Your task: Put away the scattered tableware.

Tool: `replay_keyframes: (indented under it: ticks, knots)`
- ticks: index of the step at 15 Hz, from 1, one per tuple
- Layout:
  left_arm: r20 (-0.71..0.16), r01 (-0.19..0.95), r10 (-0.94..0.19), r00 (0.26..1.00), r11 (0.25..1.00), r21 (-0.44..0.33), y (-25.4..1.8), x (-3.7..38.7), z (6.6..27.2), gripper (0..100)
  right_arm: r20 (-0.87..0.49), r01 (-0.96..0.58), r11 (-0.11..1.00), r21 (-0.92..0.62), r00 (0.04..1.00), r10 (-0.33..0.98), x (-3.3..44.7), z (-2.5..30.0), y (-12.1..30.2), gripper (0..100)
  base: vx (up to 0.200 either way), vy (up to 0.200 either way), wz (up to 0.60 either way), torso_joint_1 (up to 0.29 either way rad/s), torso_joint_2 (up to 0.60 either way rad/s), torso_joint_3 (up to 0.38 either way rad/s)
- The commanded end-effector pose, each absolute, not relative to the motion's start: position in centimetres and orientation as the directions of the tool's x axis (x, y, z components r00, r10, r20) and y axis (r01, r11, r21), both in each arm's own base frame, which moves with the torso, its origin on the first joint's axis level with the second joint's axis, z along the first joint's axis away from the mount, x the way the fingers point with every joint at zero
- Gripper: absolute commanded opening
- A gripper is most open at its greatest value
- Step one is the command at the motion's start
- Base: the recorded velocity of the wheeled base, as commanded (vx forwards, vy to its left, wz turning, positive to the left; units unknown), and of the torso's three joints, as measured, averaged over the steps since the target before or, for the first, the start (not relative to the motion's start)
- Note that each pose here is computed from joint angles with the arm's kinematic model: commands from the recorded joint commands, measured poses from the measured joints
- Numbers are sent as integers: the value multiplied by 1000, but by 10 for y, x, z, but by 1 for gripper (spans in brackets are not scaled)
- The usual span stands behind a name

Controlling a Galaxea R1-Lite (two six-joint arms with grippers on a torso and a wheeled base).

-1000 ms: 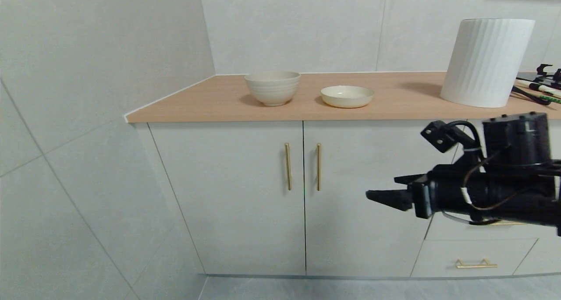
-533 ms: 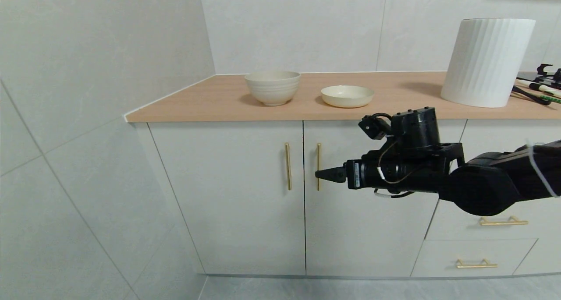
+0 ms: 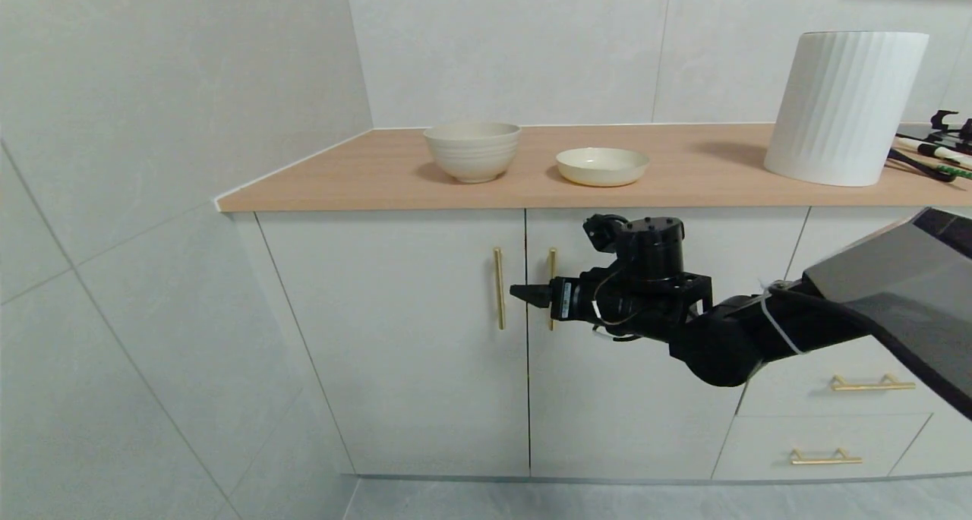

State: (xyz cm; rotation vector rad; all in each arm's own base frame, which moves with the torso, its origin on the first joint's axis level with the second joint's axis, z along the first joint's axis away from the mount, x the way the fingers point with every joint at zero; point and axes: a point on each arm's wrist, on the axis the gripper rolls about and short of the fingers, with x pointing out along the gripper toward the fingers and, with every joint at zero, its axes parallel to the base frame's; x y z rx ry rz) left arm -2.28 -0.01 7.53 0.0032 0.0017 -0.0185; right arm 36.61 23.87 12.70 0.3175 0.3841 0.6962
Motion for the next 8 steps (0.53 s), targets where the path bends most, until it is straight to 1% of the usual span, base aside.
replay_keyframes:
  ticks: [1,8]
  knots:
    - [-2,18,-18,1000,1000,3,0,-23,75,100,-239,-544,725,422,705,668,374,111,243,100,0,0,0,0,0,0]
    - [-2,18,-18,1000,1000,3,0,-23,75,100,-221,-510,748,425,743,632,393,103,241,100,0,0,0,0,0,0]
